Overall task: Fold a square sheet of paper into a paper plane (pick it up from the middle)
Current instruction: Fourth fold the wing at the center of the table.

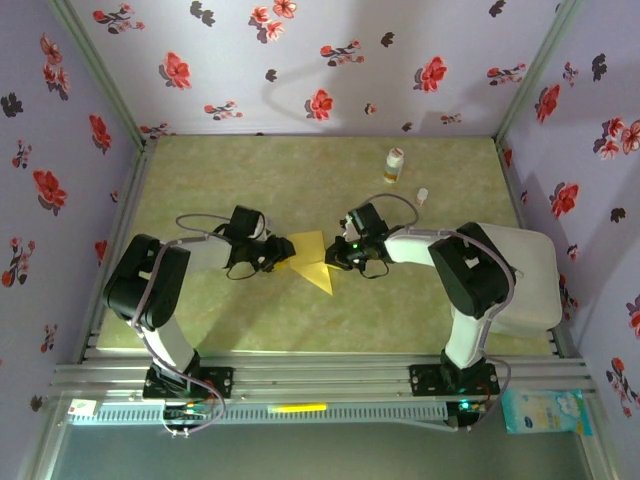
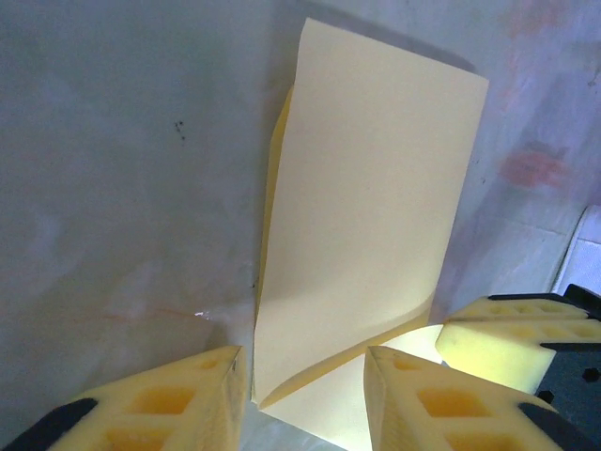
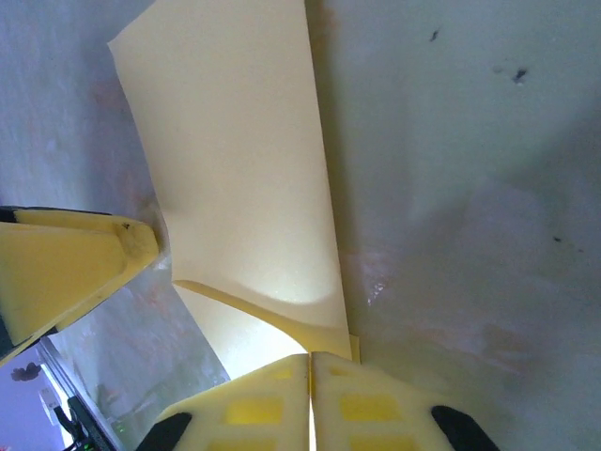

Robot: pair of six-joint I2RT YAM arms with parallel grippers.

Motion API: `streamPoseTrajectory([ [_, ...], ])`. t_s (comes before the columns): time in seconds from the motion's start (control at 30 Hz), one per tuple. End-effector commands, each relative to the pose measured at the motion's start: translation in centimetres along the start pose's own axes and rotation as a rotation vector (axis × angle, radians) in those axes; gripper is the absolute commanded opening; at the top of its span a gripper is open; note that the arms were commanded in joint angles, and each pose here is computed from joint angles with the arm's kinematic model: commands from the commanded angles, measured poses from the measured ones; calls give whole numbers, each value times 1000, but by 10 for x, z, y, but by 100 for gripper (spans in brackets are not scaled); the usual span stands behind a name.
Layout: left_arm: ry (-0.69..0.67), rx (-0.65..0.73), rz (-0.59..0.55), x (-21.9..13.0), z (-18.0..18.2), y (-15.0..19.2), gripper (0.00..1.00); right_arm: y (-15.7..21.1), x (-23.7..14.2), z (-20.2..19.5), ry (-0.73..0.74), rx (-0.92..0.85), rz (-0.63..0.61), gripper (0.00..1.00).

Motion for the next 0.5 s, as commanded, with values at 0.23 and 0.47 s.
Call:
streamPoseTrajectory([
  [0.23, 14, -17, 3, -1, -3, -9, 39, 5, -13, 6, -83, -20, -25, 4],
  [0.47, 31, -21, 19, 1, -5, -11, 40, 6, -16, 4, -136, -3, -42, 3],
])
Point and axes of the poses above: each hand's point on the last joint's axis, 136 mm out from that joint toward the fingers, its own x axis out along the fingers, its own z axis along the line the jaws close on, y = z × x, the point moved 10 cm from there along -x, back along the fingers, and after that the axes turned 3 degrees about x, right-handed, at the moved point
